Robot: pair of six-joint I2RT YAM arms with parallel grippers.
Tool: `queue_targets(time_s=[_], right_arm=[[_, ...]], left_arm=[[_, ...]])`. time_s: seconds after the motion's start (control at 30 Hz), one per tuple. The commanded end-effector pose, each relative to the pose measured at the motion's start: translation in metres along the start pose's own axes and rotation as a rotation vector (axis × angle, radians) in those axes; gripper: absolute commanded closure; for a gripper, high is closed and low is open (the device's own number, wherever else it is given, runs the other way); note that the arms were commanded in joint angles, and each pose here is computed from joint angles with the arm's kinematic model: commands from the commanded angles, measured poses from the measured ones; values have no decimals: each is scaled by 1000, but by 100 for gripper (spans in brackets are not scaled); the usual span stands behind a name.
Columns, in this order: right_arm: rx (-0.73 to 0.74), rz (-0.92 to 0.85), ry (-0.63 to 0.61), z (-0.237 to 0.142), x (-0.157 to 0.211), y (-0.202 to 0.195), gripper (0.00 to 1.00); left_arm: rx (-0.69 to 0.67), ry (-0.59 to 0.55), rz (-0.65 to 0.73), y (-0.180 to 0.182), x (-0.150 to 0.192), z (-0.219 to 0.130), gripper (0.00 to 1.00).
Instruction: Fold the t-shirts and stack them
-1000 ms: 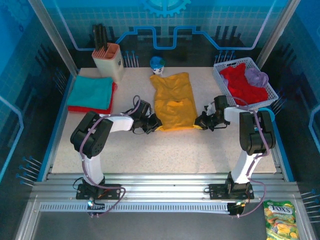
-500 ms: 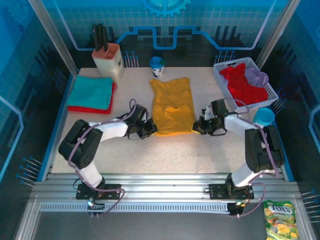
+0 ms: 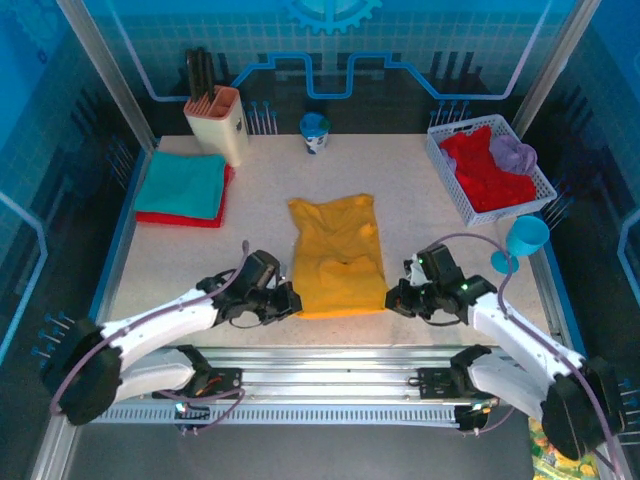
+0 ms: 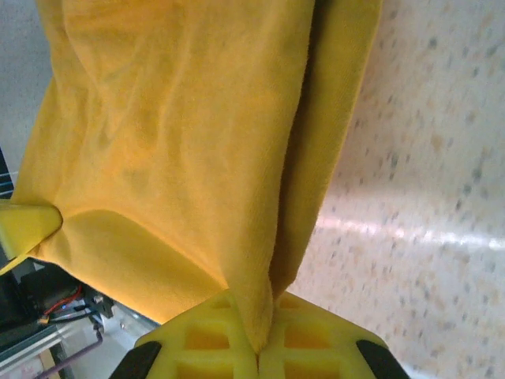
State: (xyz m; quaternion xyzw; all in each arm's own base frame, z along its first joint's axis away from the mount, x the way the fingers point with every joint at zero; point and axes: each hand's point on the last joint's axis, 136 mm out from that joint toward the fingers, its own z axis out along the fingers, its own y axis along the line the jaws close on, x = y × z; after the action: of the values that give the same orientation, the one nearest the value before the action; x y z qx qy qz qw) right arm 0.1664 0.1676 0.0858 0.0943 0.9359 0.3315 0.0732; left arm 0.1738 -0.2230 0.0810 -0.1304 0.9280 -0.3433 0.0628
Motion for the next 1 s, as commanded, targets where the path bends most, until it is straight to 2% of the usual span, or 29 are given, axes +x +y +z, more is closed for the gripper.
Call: queue_targets(time_s=[0.0,0.1,0.23,0.47,0.77,0.97], right_arm=[[108,89,14,-12,21,-18,100],[106,46,4,-24,14,-2,100],[99,-28,14,-28,-8,28,100],[77,-102,-28,-27,-67,68,100],[63,-115,11,-11,-135,84,100],[42,-90,23,1,-174,84,100]], left_arm=[[-126,-5,-98,33,16,-18,100],[-155,-34,-85,33,14,-33,100],[-162,-46,-50,15,-1,-41,100],[-103,-99,-65,-15,-57,-57,100],[-24,-111,-38,-60,-130,-62,100],[-10,-91,-45,-68,-177,-48,100]])
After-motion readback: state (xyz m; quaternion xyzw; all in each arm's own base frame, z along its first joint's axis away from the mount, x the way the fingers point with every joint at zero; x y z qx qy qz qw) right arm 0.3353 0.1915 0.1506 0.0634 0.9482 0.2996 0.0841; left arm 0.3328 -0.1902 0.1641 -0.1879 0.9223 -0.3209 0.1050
